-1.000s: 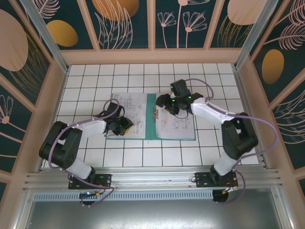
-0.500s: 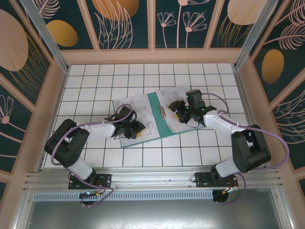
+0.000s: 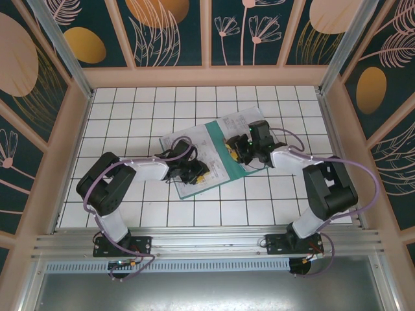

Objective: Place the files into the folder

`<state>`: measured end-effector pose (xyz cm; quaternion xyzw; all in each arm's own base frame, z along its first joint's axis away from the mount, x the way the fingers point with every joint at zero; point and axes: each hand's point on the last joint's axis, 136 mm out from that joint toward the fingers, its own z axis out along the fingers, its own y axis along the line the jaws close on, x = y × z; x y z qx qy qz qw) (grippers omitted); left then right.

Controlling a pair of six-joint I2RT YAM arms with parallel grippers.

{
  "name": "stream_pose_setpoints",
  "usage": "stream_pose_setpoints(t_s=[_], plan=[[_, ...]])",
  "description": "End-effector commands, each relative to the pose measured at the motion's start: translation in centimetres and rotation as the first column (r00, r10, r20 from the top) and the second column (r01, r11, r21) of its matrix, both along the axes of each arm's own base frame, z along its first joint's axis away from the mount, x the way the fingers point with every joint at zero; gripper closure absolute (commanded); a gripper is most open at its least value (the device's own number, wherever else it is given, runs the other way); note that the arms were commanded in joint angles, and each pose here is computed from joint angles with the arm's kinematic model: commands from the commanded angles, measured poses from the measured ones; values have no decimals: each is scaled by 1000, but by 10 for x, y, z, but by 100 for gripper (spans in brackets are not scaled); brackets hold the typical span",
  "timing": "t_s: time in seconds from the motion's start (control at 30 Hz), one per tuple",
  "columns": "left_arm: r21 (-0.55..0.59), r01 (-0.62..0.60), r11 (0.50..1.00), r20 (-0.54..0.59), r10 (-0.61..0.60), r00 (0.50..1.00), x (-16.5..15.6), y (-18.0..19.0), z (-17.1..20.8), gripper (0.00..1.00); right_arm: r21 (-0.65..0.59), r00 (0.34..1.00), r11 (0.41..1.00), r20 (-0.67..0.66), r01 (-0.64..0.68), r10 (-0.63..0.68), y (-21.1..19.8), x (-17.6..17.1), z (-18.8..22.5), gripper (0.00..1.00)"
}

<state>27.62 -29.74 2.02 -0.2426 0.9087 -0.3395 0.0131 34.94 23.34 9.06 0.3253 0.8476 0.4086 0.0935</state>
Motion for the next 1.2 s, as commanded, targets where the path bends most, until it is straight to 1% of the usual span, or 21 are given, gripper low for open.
stream_pose_setpoints(t_s=[0.0,0.13,0.3,0.4,0.57,0.87,1.17], plan=[[57,18,998,-38,-16,999,-10,6,-20,66,4,999,1000,37,21,-21,2,18,10,53],[57,14,998,-36,-12,999,-10,6,-20,66,-20,1000,1000,29,9,-9,5,25,4,54],[55,15,998,-36,-13,999,-10,6,-20,66,-36,1000,999,2,20,-20,3,29,-6,60],[56,14,998,-36,-12,999,-10,6,-20,66,-66,1000,998,-7,18,-19,0,31,-9,65],[58,14,998,-31,-13,999,-9,6,-18,66,-93,1000,995,-16,19,-21,-4,31,-15,69],[67,10,998,-29,-8,1000,-9,8,-18,67,-113,1000,993,-19,12,-15,-7,33,-22,80],[69,9,998,-28,-7,1000,-9,8,-17,67,-120,1000,993,-22,12,-15,-8,31,-24,84]])
